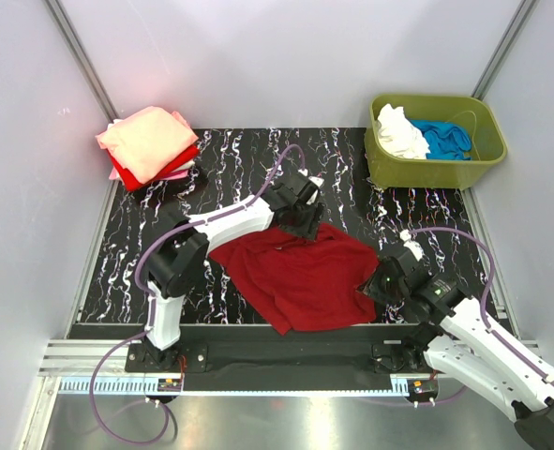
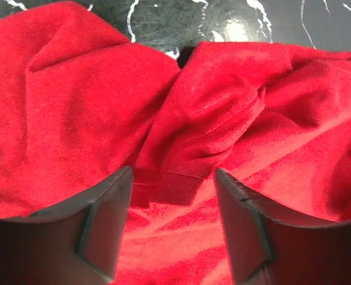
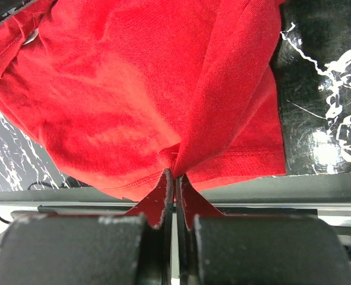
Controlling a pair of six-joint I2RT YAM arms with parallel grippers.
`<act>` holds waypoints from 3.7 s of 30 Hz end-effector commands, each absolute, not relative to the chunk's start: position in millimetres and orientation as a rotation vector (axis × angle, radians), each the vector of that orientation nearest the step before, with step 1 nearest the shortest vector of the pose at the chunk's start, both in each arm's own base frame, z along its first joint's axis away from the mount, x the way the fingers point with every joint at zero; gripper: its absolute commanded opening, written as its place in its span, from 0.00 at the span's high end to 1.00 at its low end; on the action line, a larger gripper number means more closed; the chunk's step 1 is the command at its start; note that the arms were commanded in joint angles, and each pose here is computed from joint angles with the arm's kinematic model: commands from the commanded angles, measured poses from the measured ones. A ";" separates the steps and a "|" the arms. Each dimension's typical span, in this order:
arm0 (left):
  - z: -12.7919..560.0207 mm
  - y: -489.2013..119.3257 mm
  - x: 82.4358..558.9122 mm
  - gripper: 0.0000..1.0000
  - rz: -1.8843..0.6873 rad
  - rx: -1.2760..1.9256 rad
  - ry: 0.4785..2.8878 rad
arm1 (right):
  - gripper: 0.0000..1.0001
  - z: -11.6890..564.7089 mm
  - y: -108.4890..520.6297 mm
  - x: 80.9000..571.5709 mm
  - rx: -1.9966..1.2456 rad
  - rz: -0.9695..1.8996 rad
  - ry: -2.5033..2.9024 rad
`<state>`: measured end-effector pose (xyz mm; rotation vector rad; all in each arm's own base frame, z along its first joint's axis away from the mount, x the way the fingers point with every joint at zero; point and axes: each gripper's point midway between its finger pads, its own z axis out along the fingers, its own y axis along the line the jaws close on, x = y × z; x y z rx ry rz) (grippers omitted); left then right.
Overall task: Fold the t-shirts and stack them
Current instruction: Flatten the tshirt out
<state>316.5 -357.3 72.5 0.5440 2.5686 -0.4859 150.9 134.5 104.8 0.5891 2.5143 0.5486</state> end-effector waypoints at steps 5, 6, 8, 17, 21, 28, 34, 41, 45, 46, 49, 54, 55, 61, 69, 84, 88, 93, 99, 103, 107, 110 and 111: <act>93.3 -396.3 312.8 1.00 -0.737 0.622 2.474 | 1.00 115.3 128.6 156.7 0.577 0.515 2.475; 96.2 -396.8 311.6 1.00 -0.753 0.620 2.473 | 1.00 118.1 128.0 158.3 0.580 0.513 2.467; 120.2 -389.0 318.5 1.00 -0.753 0.589 2.436 | 1.00 122.7 126.5 159.6 0.579 0.507 2.456; 314.5 -191.0 344.1 1.00 -0.618 0.064 2.146 | 1.00 210.2 114.5 201.7 0.497 0.414 2.262; 346.9 -141.9 310.2 1.00 -0.530 0.058 2.133 | 1.00 291.1 96.5 231.1 0.436 0.350 2.081; 453.3 -108.1 227.5 1.00 -0.483 0.212 1.796 | 1.00 422.7 85.8 238.6 0.228 0.361 1.789; 542.0 -82.5 131.1 1.00 -0.462 0.340 1.399 | 1.00 518.1 51.5 172.6 0.158 0.505 1.429; 595.6 -62.1 46.8 1.00 -0.435 0.403 1.085 | 1.00 590.6 2.6 85.4 0.106 0.565 1.067; 610.9 -61.9 52.5 1.00 -0.399 0.417 1.048 | 1.00 613.1 1.3 102.2 0.084 0.456 1.065; 610.9 -65.7 68.6 1.00 -0.392 0.416 1.076 | 1.00 613.9 3.8 111.6 0.079 0.430 1.087; 612.0 -65.0 115.9 1.00 -0.339 0.348 1.151 | 1.00 618.9 11.8 155.9 0.105 0.305 1.153; 587.4 -71.0 234.7 1.00 -0.200 0.243 1.383 | 1.00 586.9 69.6 272.0 0.032 0.033 1.362; 583.1 -65.9 251.2 1.00 -0.160 0.203 1.416 | 1.00 578.8 78.1 289.6 0.016 0.003 1.392; 453.7 -36.9 399.6 0.53 -0.052 0.014 1.862 | 0.28 435.9 86.2 436.9 0.110 -0.004 1.839; 309.7 -46.9 370.8 0.01 -0.281 -0.098 2.199 | 0.00 369.0 93.2 423.1 0.132 0.058 2.013; 143.9 -58.2 227.8 0.09 -0.429 -0.592 2.471 | 0.00 180.6 130.5 314.6 0.235 0.421 2.447; 126.9 -64.5 210.1 0.14 -0.203 -0.575 2.534 | 0.00 165.8 138.2 325.6 0.247 0.431 2.497; 81.3 -84.3 173.7 0.15 -0.198 -0.671 2.676 | 0.00 154.6 153.3 330.2 0.248 0.512 2.535; 54.9 -84.1 161.5 0.22 -0.185 -0.789 2.641 | 0.00 137.9 149.4 322.9 0.229 0.492 2.559; 42.9 -84.6 151.5 0.25 -0.172 -0.820 2.657 | 0.00 133.7 145.0 323.0 0.223 0.459 2.567; 35.1 -85.4 144.0 0.30 -0.156 -0.822 2.671 | 0.00 129.5 145.4 325.6 0.231 0.464 2.571; 31.1 -84.9 136.7 0.33 -0.140 -0.840 2.680 | 0.00 126.6 144.9 325.5 0.230 0.460 2.581; 29.7 -86.0 133.7 0.33 -0.136 -0.822 2.685 | 0.00 126.1 144.0 326.0 0.233 0.456 2.580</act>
